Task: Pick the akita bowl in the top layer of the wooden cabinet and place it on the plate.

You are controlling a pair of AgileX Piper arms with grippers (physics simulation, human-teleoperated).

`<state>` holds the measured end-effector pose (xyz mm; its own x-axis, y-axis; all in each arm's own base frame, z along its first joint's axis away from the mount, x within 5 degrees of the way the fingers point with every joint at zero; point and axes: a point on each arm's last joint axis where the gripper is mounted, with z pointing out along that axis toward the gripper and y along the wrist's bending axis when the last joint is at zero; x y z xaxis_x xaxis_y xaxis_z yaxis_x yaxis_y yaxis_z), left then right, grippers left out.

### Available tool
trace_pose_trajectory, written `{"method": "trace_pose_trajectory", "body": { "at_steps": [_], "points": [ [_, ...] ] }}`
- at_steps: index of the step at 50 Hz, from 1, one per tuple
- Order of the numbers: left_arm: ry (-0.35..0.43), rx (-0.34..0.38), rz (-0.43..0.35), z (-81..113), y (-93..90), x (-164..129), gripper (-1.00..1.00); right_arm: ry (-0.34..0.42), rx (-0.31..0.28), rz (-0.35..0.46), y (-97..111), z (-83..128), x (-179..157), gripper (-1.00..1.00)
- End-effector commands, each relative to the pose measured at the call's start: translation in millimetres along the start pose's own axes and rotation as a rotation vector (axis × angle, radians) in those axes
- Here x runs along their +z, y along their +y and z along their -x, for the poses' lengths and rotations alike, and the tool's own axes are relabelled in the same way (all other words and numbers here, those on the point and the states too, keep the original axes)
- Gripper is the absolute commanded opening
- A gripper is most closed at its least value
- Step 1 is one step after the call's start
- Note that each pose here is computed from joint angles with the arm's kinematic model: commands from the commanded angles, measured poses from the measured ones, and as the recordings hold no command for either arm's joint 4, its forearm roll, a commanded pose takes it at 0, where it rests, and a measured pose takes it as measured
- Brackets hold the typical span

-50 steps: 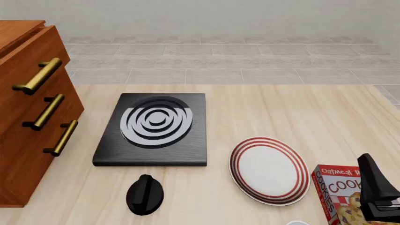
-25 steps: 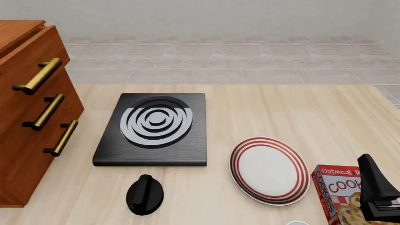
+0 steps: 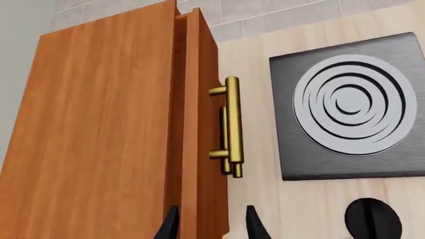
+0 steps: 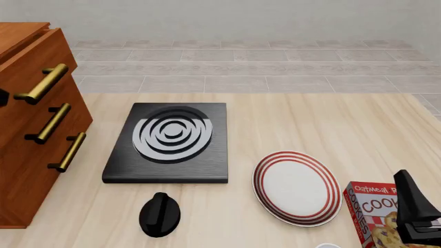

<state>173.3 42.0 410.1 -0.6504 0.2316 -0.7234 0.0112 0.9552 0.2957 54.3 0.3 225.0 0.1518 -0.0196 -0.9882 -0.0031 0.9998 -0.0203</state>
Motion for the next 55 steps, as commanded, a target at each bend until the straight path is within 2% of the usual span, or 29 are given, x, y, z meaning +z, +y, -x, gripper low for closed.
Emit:
{"method": "trace_pose_trajectory", "body": {
  "at_steps": [1,25,38,55],
  "points": [
    [0.017,-0.015,0.009,-6.9,0.9,8.7,1.00,0.001,-0.005,0.001,0.1,0.5,0.0,1.00],
    [0.058,-0.019,0.014,-21.8,0.5,29.2,1.00,0.002,-0.004,-0.001,0.0,0.4,0.0,1.00],
    [0.088,-0.048,-0.038,-23.9,-11.0,35.5,1.00,0.001,0.000,-0.002,-0.1,0.0,0.0,1.00],
    [0.089,-0.045,-0.091,-17.6,-22.5,32.2,1.00,0.000,0.003,-0.005,-0.3,0.0,0.0,1.00]
  ]
}}
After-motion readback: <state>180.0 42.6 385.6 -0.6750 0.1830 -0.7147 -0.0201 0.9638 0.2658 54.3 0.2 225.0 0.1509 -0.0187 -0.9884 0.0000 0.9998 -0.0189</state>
